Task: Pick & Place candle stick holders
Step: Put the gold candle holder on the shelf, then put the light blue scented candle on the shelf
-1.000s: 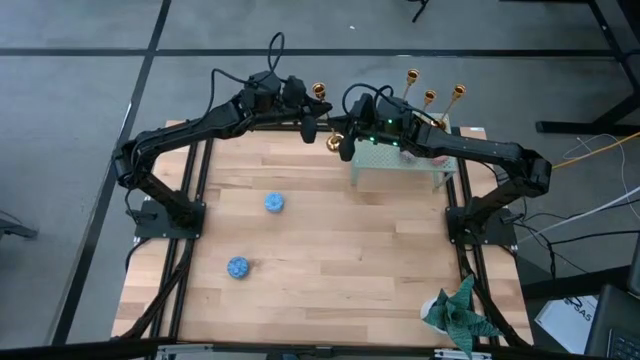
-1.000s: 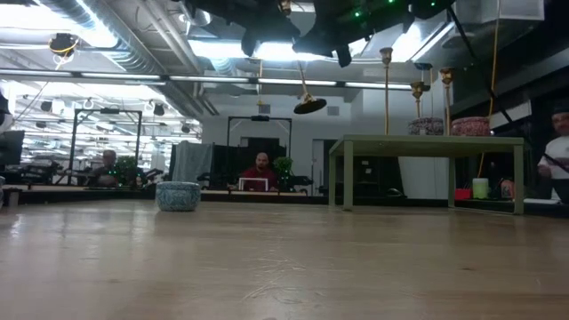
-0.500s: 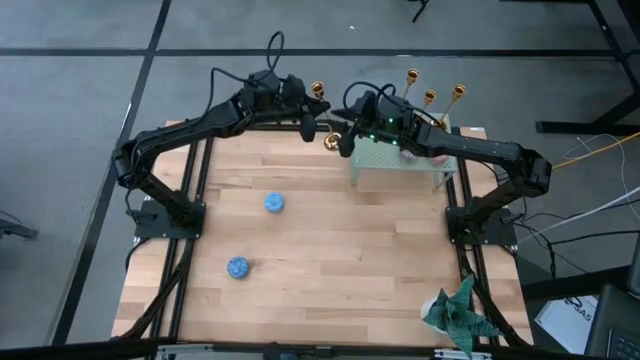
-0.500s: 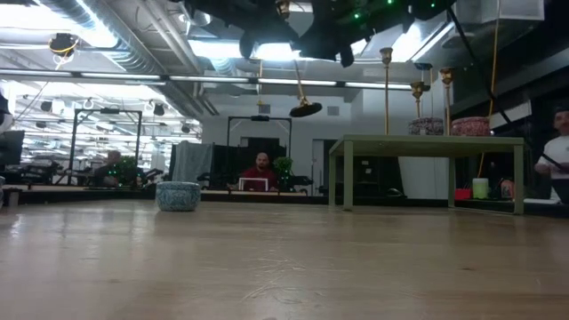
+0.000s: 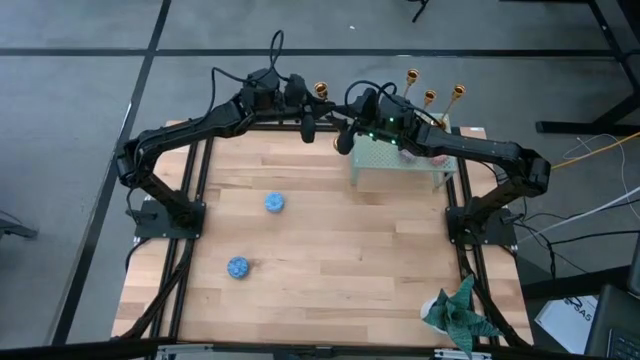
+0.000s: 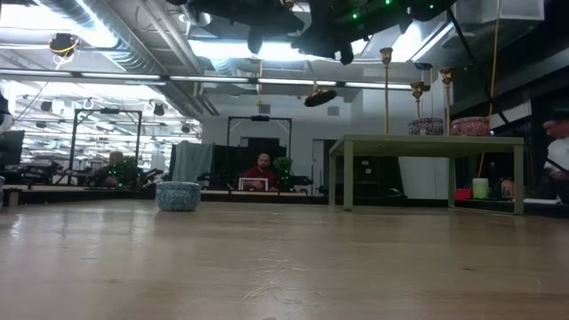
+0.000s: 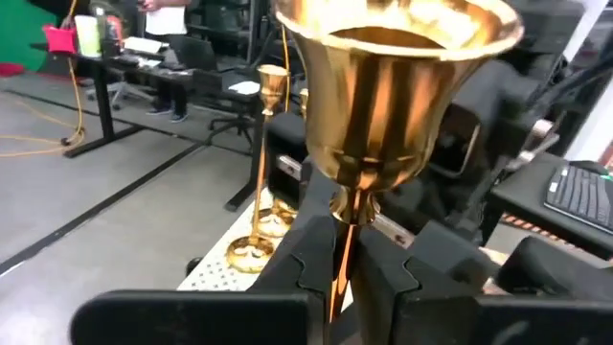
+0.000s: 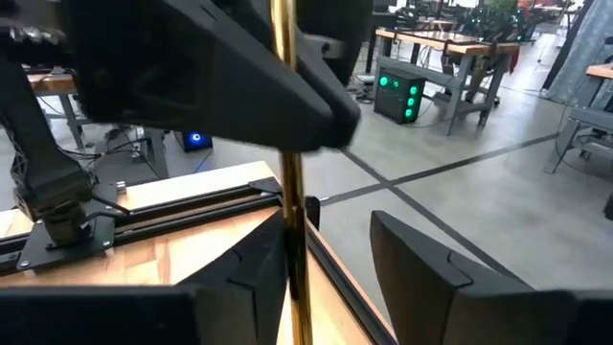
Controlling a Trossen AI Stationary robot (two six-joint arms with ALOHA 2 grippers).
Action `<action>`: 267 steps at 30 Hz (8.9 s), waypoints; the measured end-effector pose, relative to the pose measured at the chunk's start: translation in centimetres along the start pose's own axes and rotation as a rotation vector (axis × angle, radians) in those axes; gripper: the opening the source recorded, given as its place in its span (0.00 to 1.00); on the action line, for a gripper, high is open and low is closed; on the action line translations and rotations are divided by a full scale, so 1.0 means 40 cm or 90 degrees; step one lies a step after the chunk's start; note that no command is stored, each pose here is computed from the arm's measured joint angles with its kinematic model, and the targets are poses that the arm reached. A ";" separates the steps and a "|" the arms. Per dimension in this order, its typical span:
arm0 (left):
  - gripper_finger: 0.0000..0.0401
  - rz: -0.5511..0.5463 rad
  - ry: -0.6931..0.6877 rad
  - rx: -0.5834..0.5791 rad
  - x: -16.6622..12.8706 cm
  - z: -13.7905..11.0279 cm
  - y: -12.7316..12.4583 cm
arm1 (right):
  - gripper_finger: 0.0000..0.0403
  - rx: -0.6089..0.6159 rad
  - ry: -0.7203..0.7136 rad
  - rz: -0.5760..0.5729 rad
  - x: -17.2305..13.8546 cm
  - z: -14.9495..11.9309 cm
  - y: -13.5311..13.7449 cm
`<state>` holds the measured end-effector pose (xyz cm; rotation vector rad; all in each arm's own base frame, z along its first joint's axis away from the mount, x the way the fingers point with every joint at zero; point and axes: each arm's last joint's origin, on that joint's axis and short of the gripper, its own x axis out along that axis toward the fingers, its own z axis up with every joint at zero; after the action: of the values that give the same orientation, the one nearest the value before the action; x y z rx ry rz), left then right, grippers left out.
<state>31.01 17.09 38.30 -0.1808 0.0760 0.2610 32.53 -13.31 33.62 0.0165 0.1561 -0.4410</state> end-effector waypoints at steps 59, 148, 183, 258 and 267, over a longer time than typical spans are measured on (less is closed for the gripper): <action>0.34 0.102 0.070 -0.043 -0.066 -0.009 0.154 | 0.04 0.031 -0.121 -0.284 -0.132 -0.185 -0.115; 0.35 -0.061 0.680 0.013 -0.134 -0.235 -0.009 | 0.54 0.025 0.430 -0.136 -0.164 -0.119 0.054; 0.85 -0.095 0.770 0.178 -0.152 -0.546 -0.073 | 0.54 0.034 0.425 -0.105 -0.174 -0.119 0.108; 0.70 0.025 0.423 0.261 0.384 -0.152 -0.087 | 0.54 -0.042 0.264 0.025 -0.419 0.029 0.055; 0.72 0.030 0.421 0.247 0.398 -0.168 -0.083 | 0.54 -0.046 0.269 0.008 -0.410 0.026 0.055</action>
<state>46.88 16.63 30.69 0.1273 0.7824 0.2200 18.98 -4.41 37.12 0.0402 0.5875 -0.4153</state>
